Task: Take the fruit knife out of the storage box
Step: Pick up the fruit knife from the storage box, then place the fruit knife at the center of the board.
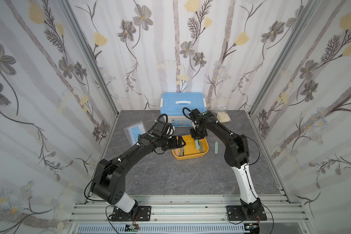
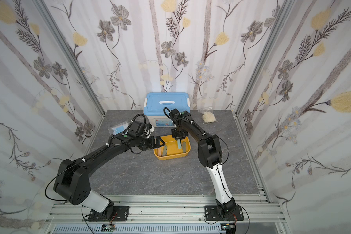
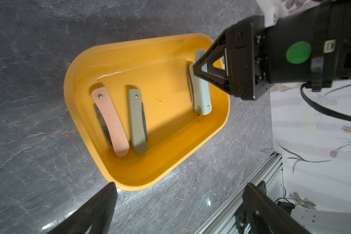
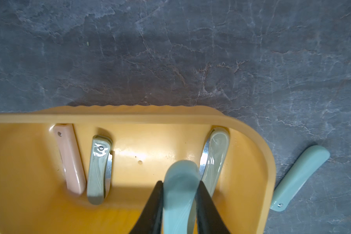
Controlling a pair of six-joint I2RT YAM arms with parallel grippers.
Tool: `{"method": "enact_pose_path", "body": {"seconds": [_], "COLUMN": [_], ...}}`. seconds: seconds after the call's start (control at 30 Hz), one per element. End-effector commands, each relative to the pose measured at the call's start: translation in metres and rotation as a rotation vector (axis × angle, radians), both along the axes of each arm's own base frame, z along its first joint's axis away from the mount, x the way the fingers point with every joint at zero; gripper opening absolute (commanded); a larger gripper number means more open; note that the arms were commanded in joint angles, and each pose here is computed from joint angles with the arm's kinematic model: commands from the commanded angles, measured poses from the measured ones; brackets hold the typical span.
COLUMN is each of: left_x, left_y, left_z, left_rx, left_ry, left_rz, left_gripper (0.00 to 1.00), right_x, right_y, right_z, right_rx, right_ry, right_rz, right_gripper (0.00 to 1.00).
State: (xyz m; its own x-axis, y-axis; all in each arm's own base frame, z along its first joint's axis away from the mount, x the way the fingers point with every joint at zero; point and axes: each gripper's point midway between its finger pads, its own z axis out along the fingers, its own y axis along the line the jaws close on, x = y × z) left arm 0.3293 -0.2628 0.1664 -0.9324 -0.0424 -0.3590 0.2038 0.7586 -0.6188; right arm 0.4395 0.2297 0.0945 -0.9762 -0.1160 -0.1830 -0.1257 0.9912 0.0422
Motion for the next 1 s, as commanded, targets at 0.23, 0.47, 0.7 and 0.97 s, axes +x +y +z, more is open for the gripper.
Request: {"method": "enact_pose_path", "body": {"seconds": [0.23,0.47,0.7,0.97], "left_x": [0.021,0.028,0.033,0.031], "left_y": [-0.023,-0.055,-0.085,-0.103], "left_z": [0.020,0.024,0.024,0.013], "left_rx": [-0.043,-0.052,-0.063,-0.061], "left_ry": [-0.035,-0.045,-0.044,-0.024], "left_rz": [-0.030,-0.087,-0.135,-0.168], "left_gripper": [1.00,1.00,1.00,1.00], "right_x": [0.000,0.001,-0.004,-0.007], "right_y": [-0.027,-0.059,-0.094,-0.115], "right_z": [0.039,0.052,0.043,0.016], "right_rx": [-0.002,-0.014,-0.048,-0.079], "right_ry": [-0.038,-0.033,0.007,0.072], "right_rz": [-0.033,-0.088,-0.139,-0.168], "right_gripper": [0.22,0.22,0.22,0.21]}}
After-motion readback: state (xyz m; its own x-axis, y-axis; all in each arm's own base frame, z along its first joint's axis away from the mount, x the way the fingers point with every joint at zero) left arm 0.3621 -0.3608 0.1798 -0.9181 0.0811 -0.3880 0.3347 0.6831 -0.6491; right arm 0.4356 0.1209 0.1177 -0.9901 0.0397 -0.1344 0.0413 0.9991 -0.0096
